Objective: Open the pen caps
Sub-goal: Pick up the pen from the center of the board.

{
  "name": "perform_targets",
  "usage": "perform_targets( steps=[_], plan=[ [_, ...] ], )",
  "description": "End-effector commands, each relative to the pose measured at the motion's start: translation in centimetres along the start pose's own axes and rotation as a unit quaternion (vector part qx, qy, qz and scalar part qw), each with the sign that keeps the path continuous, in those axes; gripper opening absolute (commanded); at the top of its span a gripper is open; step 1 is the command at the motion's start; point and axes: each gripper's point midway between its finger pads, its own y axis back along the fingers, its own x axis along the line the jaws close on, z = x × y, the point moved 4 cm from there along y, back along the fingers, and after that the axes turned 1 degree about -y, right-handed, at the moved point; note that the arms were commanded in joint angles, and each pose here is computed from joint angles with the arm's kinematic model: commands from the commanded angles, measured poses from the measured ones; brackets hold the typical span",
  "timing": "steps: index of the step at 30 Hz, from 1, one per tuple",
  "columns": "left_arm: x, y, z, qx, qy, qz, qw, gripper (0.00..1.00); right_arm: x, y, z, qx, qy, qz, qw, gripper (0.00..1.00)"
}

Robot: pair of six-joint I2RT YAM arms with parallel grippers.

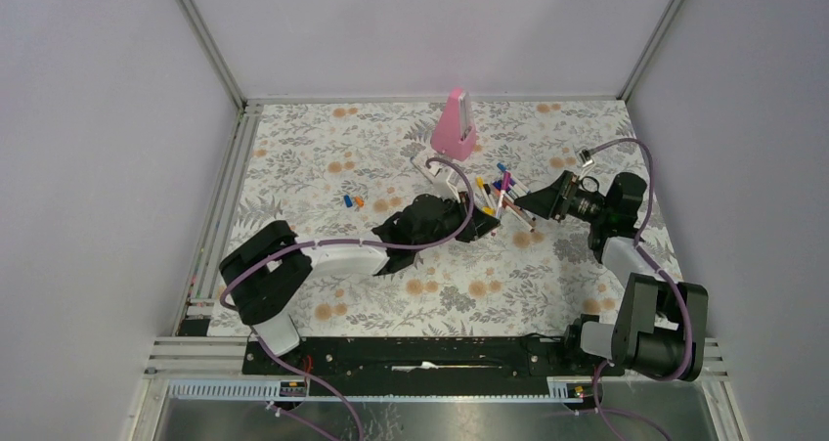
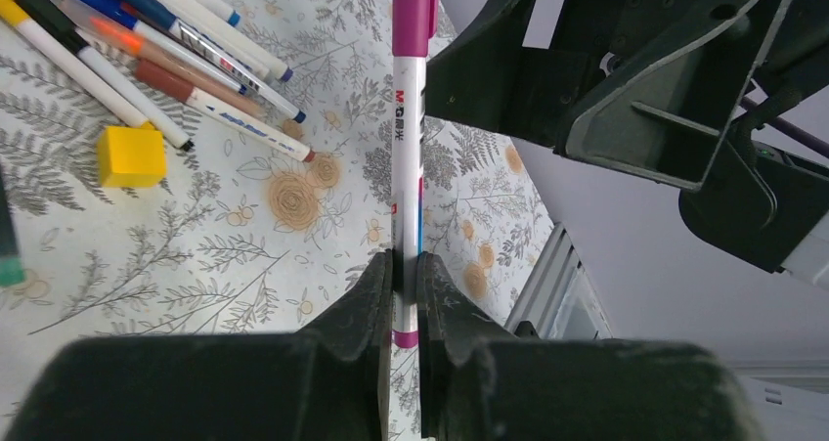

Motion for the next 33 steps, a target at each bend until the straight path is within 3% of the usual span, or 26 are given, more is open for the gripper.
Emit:
perform_targets(
  steps=[1, 5, 10, 14, 19, 23, 33],
  plan=[
    [-3.4, -1.5, 1.3, -0.027, 0.014, -0.063, 0.998, 0.00, 1.0, -0.9, -0.1, 0.007, 0.001, 0.019, 1.000, 0.86],
    [-3.9, -2.1, 0.7, -0.020, 0.017, -0.071, 0.997, 0.00, 1.0, -1.4, -0.6, 0.016, -0.008, 0.022, 1.000, 0.80],
    [-4.4, -2.5, 0.3, -0.019, 0.017, -0.076, 0.997, 0.00, 1.0, -2.1, -1.2, 0.030, -0.018, 0.028, 0.999, 0.66],
    [-4.6, -2.7, 0.1, -0.018, 0.018, -0.078, 0.997, 0.00, 1.1, -2.3, -1.4, 0.034, -0.016, 0.032, 0.999, 0.44],
    [-4.3, -2.8, -0.2, -0.018, 0.022, -0.072, 0.997, 0.00, 1.4, -2.2, -1.3, 0.031, -0.006, 0.038, 0.999, 0.03],
    [-4.1, -2.7, -0.3, -0.015, 0.023, -0.067, 0.997, 0.00, 1.6, -2.2, -1.4, 0.035, 0.006, 0.045, 0.998, 0.00],
    [-3.3, 1.0, 0.8, -0.029, -0.005, -0.037, 0.999, 0.60, 1.8, -1.7, -2.5, 0.083, 0.076, 0.080, 0.990, 0.00]
  ],
)
